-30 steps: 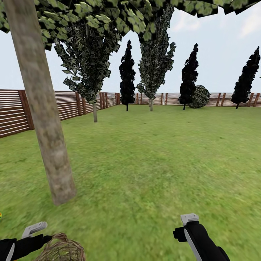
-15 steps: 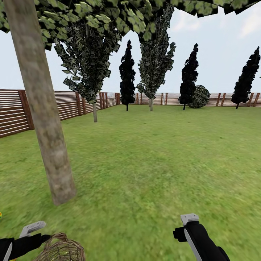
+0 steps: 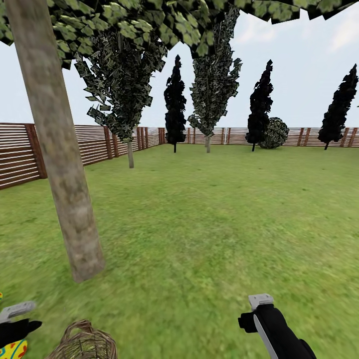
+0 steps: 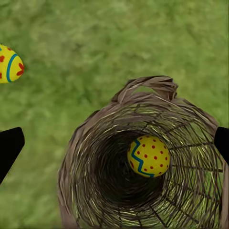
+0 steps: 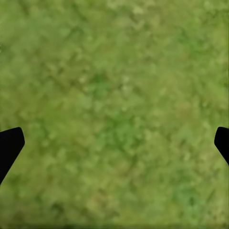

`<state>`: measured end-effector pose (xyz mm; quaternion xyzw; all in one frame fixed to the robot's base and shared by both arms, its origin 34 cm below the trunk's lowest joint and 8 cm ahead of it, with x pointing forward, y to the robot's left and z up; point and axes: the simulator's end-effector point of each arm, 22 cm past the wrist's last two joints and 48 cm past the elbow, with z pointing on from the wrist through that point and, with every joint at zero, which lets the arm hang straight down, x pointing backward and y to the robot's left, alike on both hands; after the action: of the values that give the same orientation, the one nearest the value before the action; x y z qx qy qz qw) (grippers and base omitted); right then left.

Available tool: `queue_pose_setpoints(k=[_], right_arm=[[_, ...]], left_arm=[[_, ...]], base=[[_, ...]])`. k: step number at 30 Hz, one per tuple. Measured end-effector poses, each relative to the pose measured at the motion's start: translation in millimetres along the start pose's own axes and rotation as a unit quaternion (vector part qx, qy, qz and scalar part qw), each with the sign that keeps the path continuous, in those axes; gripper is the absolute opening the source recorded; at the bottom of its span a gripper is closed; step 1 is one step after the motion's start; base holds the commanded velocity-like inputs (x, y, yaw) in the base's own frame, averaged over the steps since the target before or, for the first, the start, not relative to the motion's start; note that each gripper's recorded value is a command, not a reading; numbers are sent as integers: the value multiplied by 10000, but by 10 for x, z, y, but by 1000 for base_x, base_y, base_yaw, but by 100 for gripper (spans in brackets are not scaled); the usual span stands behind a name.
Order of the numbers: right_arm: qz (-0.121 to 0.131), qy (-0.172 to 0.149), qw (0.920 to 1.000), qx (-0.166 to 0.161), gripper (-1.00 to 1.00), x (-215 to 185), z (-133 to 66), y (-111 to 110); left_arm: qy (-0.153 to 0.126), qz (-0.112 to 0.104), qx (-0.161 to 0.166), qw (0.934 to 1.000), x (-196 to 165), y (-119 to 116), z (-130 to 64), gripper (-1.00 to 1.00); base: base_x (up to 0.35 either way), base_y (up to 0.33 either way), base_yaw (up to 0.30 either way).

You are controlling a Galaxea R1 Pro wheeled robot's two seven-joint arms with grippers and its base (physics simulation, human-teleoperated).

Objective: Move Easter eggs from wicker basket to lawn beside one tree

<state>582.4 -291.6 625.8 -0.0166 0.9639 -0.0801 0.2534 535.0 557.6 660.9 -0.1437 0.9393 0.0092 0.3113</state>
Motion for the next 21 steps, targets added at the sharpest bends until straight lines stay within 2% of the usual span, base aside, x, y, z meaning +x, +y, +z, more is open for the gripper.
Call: queue_pose_setpoints(k=[2,18,21], right_arm=[[2,3,10000,-3,100,1,0,1],[3,2,10000,1,100,45,61,6],[2,3,10000,-3,100,46,61,12]], left_arm=[[-3,27,-58,10000,-25,74,-26,100],[29,39,-23,10000,57,20,57,100],[51,22,35,10000,97,-63,90,100]], base=[[0,0,0],[0,0,0],[0,0,0]])
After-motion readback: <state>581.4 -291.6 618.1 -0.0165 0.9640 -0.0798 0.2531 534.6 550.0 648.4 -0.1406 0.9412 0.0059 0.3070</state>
